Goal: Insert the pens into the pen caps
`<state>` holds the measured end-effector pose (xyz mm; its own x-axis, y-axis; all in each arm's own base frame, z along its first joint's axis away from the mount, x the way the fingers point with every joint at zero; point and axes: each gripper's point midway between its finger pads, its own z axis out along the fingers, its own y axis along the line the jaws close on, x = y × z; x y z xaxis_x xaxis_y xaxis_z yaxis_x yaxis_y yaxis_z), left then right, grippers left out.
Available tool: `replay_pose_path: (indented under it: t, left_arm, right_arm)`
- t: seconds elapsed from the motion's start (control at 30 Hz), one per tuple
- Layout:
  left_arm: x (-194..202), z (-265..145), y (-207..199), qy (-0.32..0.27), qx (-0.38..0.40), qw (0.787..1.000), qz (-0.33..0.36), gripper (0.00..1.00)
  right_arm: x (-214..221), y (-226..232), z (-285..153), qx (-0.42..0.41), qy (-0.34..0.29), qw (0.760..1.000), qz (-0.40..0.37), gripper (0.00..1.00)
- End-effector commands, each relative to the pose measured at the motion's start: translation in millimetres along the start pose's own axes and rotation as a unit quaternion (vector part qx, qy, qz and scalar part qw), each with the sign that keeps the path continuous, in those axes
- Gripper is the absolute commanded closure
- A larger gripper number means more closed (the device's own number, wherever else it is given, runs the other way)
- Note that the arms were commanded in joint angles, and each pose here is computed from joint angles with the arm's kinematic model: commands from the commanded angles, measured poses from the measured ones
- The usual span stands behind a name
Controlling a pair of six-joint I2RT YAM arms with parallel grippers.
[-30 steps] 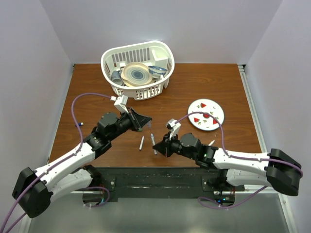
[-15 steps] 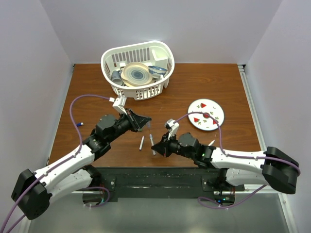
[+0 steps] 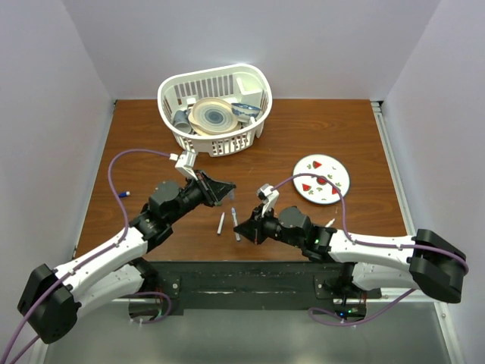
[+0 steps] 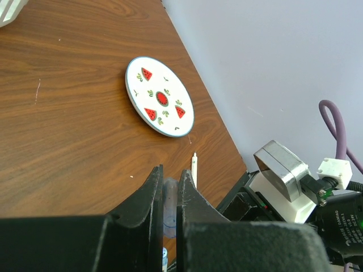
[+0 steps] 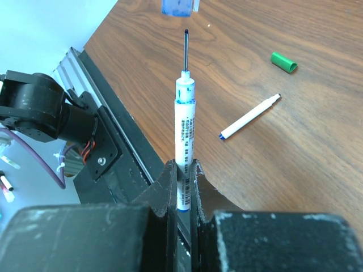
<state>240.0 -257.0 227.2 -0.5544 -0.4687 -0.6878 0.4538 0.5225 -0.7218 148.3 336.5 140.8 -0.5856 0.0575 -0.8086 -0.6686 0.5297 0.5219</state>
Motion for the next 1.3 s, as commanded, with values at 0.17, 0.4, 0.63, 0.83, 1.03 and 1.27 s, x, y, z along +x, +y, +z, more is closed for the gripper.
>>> replay_pose_path:
  t: [0.17,0.4,0.63,0.83,1.03,1.27]
  left_arm:
    - [-15,-3,-6,-0.035,0.016,0.999,0.021,1.0]
    - [-9,-5,-6,-0.031,0.026,0.999,0.02,1.0]
    - [-8,-12,-14,-0.033,0.051,0.998,0.017,1.0]
    - [-3,-19,-34,-0.023,0.11,0.994,0.007,1.0]
    - [5,-27,-38,-0.011,0.13,0.991,0.011,0.96]
    - [0,-36,-65,-0.006,0.187,0.982,0.03,0.61]
  right_arm:
    - [-33,19,6,-0.022,-0.046,0.999,0.006,1.0]
    - [-43,20,6,-0.016,-0.063,0.998,0.007,1.0]
    - [-57,20,7,-0.003,-0.077,0.997,0.004,1.0]
    - [-74,20,9,0.017,-0.097,0.995,0.001,1.0]
    - [-100,25,5,0.031,-0.118,0.992,-0.024,1.0]
    - [-108,31,-1,0.025,-0.119,0.992,-0.043,1.0]
